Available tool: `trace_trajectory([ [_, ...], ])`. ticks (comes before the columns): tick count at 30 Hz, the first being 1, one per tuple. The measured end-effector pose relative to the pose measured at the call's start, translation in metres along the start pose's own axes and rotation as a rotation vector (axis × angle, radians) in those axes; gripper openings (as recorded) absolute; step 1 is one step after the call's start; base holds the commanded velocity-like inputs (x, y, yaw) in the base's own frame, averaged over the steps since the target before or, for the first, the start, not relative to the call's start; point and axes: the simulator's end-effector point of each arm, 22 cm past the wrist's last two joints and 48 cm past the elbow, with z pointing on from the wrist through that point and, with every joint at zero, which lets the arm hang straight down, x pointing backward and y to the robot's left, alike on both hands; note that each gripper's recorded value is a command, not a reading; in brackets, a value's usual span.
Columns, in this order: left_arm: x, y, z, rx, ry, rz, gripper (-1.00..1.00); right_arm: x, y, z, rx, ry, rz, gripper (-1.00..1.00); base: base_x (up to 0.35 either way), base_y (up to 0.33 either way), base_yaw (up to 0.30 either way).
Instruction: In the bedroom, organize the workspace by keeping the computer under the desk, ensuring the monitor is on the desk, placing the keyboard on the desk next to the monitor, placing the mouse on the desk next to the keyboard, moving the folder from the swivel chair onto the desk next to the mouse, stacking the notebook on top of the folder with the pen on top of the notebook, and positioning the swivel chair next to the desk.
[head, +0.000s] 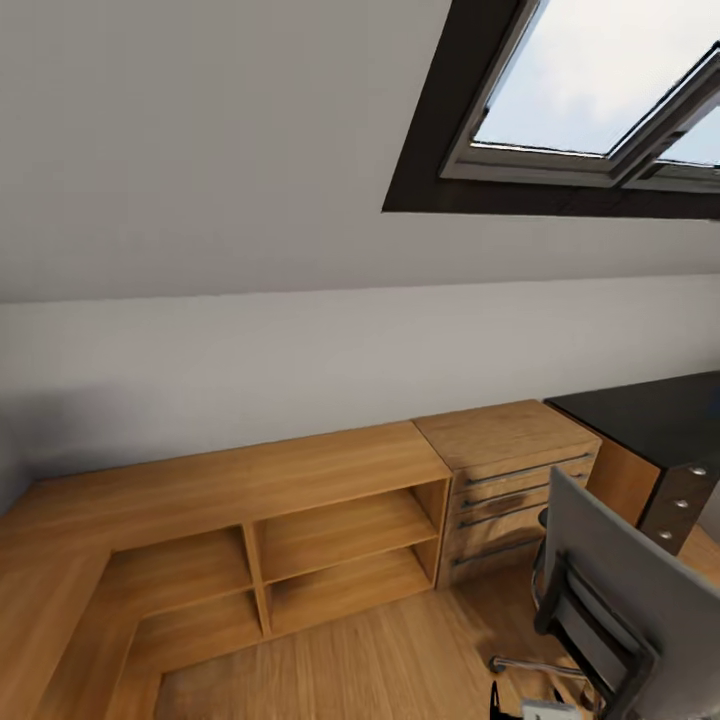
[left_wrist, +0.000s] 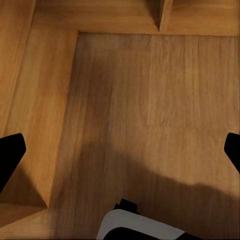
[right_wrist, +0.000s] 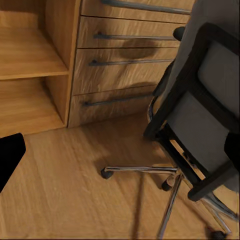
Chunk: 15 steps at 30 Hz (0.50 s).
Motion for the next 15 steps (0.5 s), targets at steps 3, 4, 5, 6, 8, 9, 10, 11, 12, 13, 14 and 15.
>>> trace_trajectory([
  [3, 0.002, 0.0, 0.0, -0.001, 0.004, 0.001, 1.0, 0.004, 0.0, 0.0, 0.0, 0.014, -0.001, 1.0, -0.247, 0.004, -0.133],
  [4, 0.002, 0.001, 0.0, -0.001, 0.005, 0.002, 1.0, 0.006, 0.0, 0.0, -0.001, 0.021, -0.002, 1.0, -0.166, 0.002, -0.129],
  [5, 0.003, 0.001, 0.0, -0.001, 0.006, 0.002, 1.0, 0.007, 0.001, -0.001, -0.002, 0.025, -0.003, 1.0, -0.133, 0.002, -0.128],
  [6, 0.003, 0.001, 0.0, -0.002, 0.008, 0.002, 1.0, 0.008, 0.001, -0.001, -0.002, 0.028, -0.003, 1.0, -0.106, 0.001, -0.127],
  [8, 0.004, 0.001, 0.0, -0.002, 0.01, 0.003, 1.0, 0.01, 0.001, -0.001, -0.003, 0.033, -0.004, 1.0, -0.077, 0.001, -0.126],
  [9, 0.005, 0.001, 0.0, -0.003, 0.012, 0.004, 1.0, 0.01, 0.001, -0.001, -0.004, 0.035, -0.005, 1.0, -0.054, 0.001, -0.126],
  [10, 0.005, 0.001, -0.001, -0.003, 0.013, 0.004, 1.0, 0.011, 0.001, -0.001, -0.004, 0.037, -0.006, 1.0, -0.044, 0.001, -0.125],
  [11, 0.006, 0.002, -0.001, -0.003, 0.014, 0.004, 1.0, 0.012, 0.002, -0.001, -0.005, 0.039, -0.006, 1.0, -0.035, 0.0, -0.125],
  [12, 0.006, 0.002, -0.001, -0.004, 0.015, 0.005, 1.0, 0.013, 0.002, -0.001, -0.005, 0.041, -0.006, 1.0, -0.028, 0.0, -0.125],
  [13, 0.007, 0.002, -0.001, -0.004, 0.016, 0.005, 1.0, 0.013, 0.002, -0.001, -0.005, 0.042, -0.007, 1.0, -0.022, 0.0, -0.125],
  [14, 0.007, 0.002, -0.001, -0.004, 0.018, 0.005, 1.0, 0.014, 0.002, -0.002, -0.005, 0.044, -0.007, 1.0, -0.018, 0.0, -0.125],
  [15, 0.008, 0.002, -0.001, -0.005, 0.019, 0.006, 1.0, 0.015, 0.002, -0.002, -0.006, 0.046, -0.008, 1.0, -0.014, 0.0, -0.125],
])
